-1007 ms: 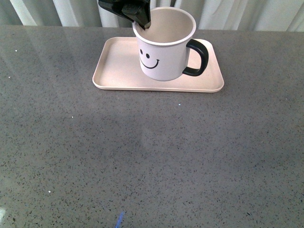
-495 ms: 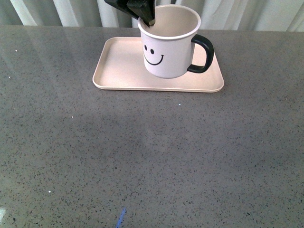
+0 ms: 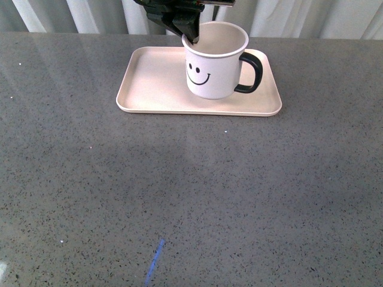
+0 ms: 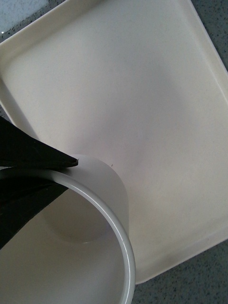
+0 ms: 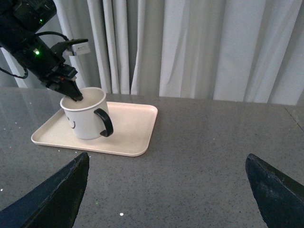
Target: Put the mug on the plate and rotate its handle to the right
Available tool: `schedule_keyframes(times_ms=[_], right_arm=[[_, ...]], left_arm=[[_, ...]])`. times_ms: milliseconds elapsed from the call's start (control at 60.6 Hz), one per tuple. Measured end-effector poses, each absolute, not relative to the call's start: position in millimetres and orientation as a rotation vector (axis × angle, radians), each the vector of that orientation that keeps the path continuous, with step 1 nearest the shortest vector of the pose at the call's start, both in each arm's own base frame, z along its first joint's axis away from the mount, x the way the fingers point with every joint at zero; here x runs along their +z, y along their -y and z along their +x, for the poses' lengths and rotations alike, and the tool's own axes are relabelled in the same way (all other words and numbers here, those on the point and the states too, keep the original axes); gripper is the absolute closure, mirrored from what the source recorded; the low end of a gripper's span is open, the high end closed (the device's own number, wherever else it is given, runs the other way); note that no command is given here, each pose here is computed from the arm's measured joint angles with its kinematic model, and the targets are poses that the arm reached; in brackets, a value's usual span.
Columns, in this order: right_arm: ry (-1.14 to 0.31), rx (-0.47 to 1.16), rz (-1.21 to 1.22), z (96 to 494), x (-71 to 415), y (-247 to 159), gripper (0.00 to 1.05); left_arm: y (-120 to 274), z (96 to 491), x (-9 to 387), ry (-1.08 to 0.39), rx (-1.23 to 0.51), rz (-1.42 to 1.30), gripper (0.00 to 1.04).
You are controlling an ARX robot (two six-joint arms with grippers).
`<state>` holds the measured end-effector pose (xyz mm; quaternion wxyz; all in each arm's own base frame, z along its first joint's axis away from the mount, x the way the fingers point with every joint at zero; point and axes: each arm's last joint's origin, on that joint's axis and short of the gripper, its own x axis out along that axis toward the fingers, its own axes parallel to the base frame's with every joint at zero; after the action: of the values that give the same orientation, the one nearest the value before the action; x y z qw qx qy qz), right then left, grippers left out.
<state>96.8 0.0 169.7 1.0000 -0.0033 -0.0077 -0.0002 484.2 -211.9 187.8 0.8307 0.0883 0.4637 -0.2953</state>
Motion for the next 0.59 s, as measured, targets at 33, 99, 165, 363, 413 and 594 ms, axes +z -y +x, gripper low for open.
schedule_keyframes(times_ms=[33,99,165,363,413,594], right_arm=[[0.015,0.000,-0.007,96.8,169.7,0.0,0.09],[0.015,0.000,-0.007,96.8,169.7,0.0,0.09],[0.015,0.000,-0.007,96.8,169.7,0.0,0.09],[0.015,0.000,-0.007,96.8,169.7,0.0,0.09],[0.015,0.000,-0.007,96.8,169.7,0.0,0.09],[0.015,-0.001,-0.007,96.8,169.7,0.1,0.09]], left_arm=[[211.6,487.1,186.4,-0.985,-0.624,0.185,1.03],[212.2,492.9,183.9,-0.987,-0.618,0.183,1.03],[213.4,497.5,182.1,-0.984,-0.616,0.184,1.03],[216.0,505.0,173.3,-0.993,-0.623,0.201,1.03],[216.4,506.5,171.2,-0.998,-0.623,0.205,1.03],[216.8,512.9,162.9,-1.012,-0.619,0.214,1.03]])
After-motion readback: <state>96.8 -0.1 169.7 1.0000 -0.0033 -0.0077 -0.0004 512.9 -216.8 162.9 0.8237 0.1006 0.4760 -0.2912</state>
